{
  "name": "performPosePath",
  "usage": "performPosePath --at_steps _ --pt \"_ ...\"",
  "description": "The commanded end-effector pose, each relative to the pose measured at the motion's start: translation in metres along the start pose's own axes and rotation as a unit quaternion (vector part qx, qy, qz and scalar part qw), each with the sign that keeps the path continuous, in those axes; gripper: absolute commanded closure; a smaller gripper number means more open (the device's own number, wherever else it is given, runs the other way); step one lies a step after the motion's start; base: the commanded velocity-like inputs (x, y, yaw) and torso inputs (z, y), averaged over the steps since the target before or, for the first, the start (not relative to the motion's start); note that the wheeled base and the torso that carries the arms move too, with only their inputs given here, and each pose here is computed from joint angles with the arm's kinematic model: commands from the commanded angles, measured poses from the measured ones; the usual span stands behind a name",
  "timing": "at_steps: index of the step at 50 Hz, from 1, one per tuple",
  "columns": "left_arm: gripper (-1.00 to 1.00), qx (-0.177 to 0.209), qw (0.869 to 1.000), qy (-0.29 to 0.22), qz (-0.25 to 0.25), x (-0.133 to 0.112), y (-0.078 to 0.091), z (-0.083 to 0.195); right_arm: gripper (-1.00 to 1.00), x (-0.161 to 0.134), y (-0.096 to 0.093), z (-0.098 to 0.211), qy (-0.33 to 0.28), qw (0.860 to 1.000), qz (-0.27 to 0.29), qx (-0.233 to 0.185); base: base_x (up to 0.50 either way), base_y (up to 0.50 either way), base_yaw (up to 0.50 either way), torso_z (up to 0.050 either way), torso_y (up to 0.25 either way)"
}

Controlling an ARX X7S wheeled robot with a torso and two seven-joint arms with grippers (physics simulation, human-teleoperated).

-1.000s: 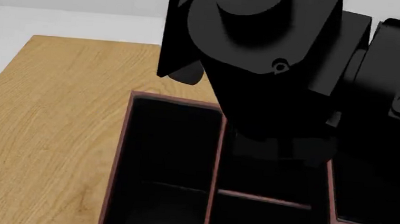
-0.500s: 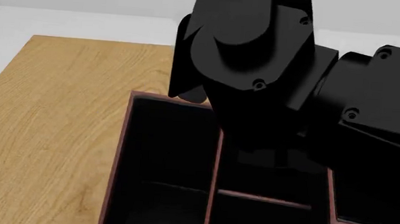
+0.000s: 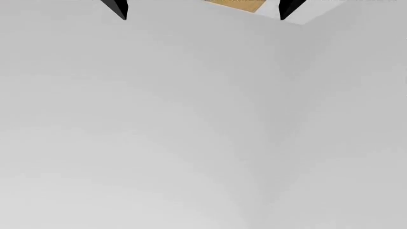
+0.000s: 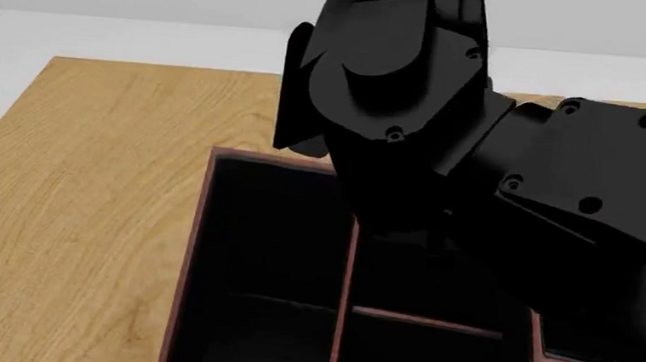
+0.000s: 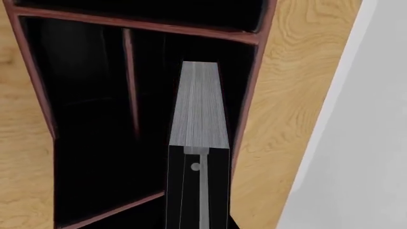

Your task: Pick up the book and place it in the front compartment of the caddy.

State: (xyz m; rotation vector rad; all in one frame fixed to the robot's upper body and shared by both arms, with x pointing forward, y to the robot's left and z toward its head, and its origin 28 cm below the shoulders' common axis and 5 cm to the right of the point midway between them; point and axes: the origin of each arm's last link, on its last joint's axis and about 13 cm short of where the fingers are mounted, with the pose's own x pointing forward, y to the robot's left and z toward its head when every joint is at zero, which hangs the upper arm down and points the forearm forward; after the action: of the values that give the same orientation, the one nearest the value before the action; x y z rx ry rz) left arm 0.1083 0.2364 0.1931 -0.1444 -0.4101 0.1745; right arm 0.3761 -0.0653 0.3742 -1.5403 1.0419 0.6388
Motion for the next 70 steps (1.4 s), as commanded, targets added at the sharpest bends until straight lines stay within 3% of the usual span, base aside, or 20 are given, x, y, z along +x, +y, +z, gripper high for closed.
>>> performPosePath --at_steps 1,34,42,50,51,70 --pt "-1.0 0.0 1.0 0.002 0.003 -0.002 0.001 -0.001 1.0 0.007 -0.006 0.004 -0.002 0.999 -0.034 -0.006 0.0 0.0 0.0 0.0 0.0" --pt "-1.0 0.002 1.0 0.008 0.011 -0.005 0.005 -0.003 1.0 0.061 0.0 0.013 -0.011 1.0 -0.008 0.003 0.0 0.0 0.0 0.0 0.001" --pt "-1.0 0.003 1.0 0.008 0.011 -0.003 0.005 -0.004 1.0 0.067 0.004 0.009 0.006 1.0 0.021 0.006 0.0 0.0 0.0 0.001 0.001" --pt "-1.0 0.001 1.0 0.012 0.008 -0.001 0.004 -0.007 1.0 0.075 0.001 0.005 0.018 1.0 -0.003 0.022 0.0 0.0 0.0 0.0 0.001" --pt "-1.0 0.001 1.0 0.012 0.008 -0.001 0.004 -0.007 -1.0 0.076 0.001 0.005 0.018 1.0 -0.007 0.02 0.0 0.0 0.0 0.0 0.0" --pt "-1.0 0.001 1.0 0.011 0.008 -0.002 0.004 -0.007 -1.0 0.076 -0.001 0.004 0.022 0.999 -0.014 0.023 0.0 0.0 0.0 0.0 0.0"
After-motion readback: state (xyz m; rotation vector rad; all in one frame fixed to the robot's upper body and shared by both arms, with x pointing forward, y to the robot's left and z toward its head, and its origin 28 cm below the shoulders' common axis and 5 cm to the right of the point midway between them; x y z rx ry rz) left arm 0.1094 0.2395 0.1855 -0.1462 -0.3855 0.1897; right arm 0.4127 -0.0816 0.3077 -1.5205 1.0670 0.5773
